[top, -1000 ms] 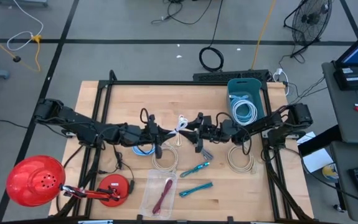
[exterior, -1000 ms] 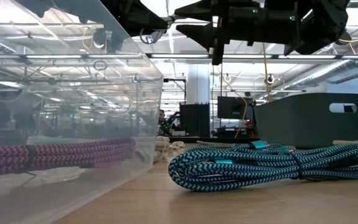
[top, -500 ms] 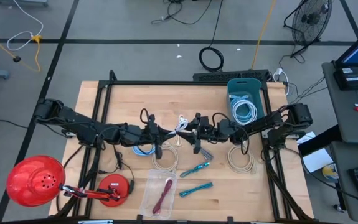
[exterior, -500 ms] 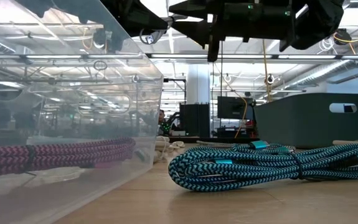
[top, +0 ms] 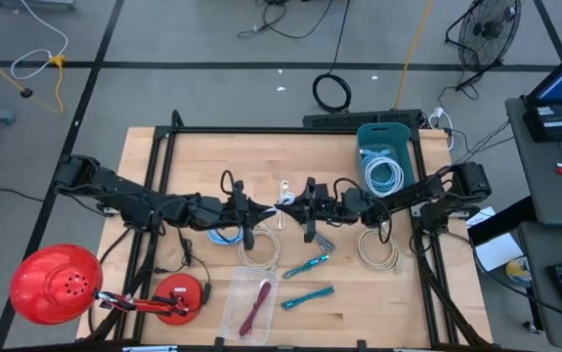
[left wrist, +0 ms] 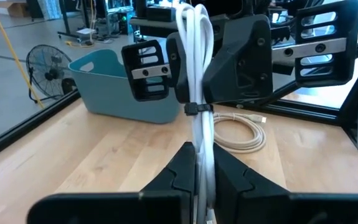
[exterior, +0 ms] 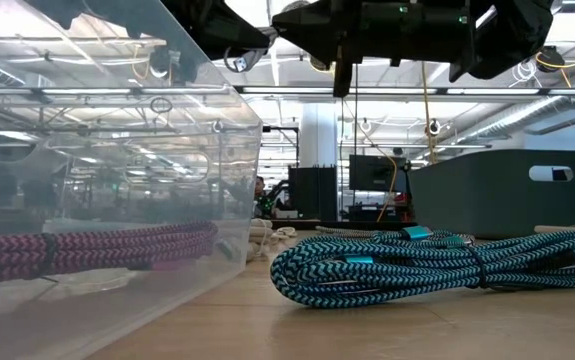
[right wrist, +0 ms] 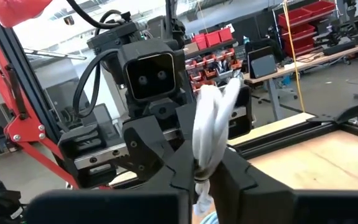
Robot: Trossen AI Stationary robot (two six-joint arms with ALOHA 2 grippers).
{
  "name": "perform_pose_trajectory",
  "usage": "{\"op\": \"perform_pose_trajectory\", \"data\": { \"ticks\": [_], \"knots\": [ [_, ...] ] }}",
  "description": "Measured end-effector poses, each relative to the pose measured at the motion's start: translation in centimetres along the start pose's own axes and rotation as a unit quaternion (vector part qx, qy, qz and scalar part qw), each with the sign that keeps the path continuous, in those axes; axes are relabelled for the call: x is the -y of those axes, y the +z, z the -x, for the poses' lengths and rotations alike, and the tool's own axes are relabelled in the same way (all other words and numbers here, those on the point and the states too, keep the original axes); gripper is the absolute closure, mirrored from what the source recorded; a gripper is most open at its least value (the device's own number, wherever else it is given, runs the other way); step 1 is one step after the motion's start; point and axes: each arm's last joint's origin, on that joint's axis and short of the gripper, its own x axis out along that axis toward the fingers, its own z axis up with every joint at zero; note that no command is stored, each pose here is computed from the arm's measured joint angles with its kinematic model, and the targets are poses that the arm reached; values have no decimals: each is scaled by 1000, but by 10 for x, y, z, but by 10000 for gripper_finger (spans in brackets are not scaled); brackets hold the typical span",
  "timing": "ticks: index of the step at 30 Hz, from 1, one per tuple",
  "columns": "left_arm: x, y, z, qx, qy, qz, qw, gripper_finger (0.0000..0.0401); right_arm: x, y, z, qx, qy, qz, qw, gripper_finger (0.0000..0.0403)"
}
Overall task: Pick & Place USB Port
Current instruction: Put the left white charger cable into the transparent cable
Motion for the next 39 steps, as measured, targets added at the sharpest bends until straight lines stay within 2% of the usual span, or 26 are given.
{"op": "perform_pose_trajectory", "data": {
  "ticks": [7, 15, 21, 26, 33, 39],
  "knots": [
    [1, -1, 1, -9, -13, -4, 1000, 365, 0, -1, 0, -4, 1, 2, 1000, 377],
    [8, 9, 17, 5, 2, -9, 1000, 296, -1, 0, 0, 0, 6, 7, 1000, 387],
    [11, 21, 48, 7, 47, -30, 998, 256, -2, 3, 1, 3, 15, 6, 1000, 381],
    [10, 27, 75, 4, 110, -41, 993, 248, -7, 7, 2, 1, 50, -10, 999, 385],
    [1, 25, 101, 0, 209, -32, 977, 247, -26, -2, 6, -53, 124, -95, 986, 384],
    [-3, 22, 103, -6, 231, -23, 973, 247, -55, -16, 14, -110, 150, -146, 972, 384]
  ]
}}
